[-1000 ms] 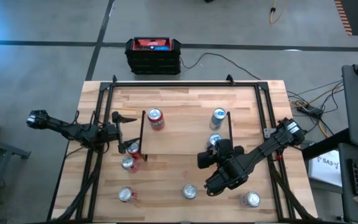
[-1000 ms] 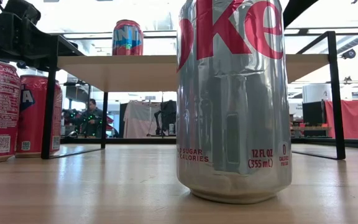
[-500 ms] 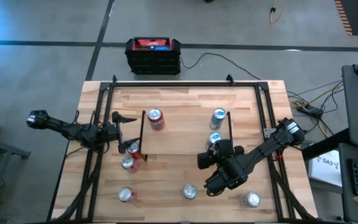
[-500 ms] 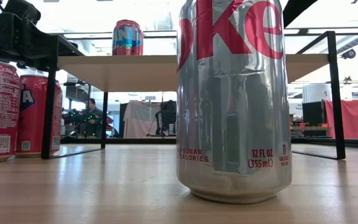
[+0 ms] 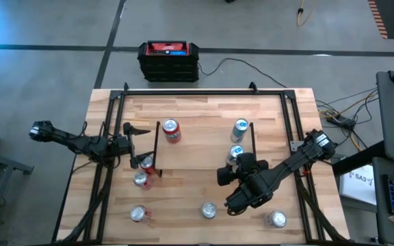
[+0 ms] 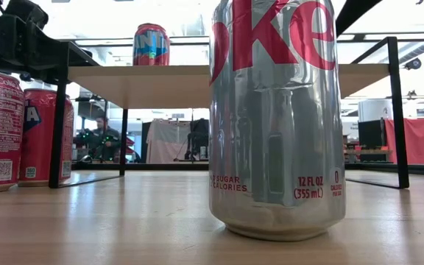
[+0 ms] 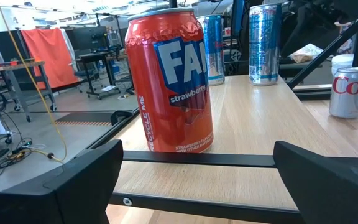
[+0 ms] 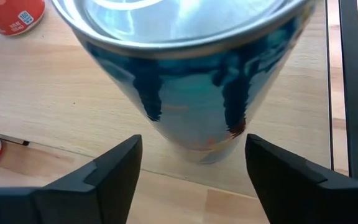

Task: Place canned beverage on shelf
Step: Put the blue soda can on the shelf aligned with the other blue soda can

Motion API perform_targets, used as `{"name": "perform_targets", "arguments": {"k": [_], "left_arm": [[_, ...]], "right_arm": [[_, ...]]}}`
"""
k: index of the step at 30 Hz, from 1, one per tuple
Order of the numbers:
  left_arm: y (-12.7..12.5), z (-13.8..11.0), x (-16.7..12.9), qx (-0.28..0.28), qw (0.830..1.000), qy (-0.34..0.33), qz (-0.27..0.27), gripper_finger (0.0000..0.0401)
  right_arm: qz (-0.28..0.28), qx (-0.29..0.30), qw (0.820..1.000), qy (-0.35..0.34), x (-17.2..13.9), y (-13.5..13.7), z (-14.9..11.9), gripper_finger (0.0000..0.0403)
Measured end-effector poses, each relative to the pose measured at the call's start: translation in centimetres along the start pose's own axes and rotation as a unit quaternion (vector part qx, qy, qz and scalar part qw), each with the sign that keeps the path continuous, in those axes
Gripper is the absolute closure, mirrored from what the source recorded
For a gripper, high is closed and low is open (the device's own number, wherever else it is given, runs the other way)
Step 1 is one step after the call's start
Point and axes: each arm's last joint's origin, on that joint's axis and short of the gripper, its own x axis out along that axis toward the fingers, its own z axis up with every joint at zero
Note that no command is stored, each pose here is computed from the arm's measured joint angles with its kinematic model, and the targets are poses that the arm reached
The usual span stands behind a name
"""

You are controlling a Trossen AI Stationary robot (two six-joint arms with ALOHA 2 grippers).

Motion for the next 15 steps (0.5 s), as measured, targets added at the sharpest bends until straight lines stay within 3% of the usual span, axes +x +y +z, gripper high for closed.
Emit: {"name": "perform_targets", "arguments": {"k": [10, 15], "left_arm": [[0.0, 0.0, 0.0, 0.0, 1.0, 0.0, 0.0, 0.0001], [0.0, 0.0, 0.0, 0.0, 1.0, 0.0, 0.0, 0.0001]], "right_arm": [[0.0, -0.014, 1.0, -0.002, 0.02, 0.02, 0.05, 0.0119], [0.025, -0.028, 0.998, -0.056, -0.05, 0.15, 0.45, 0.0119]]}}
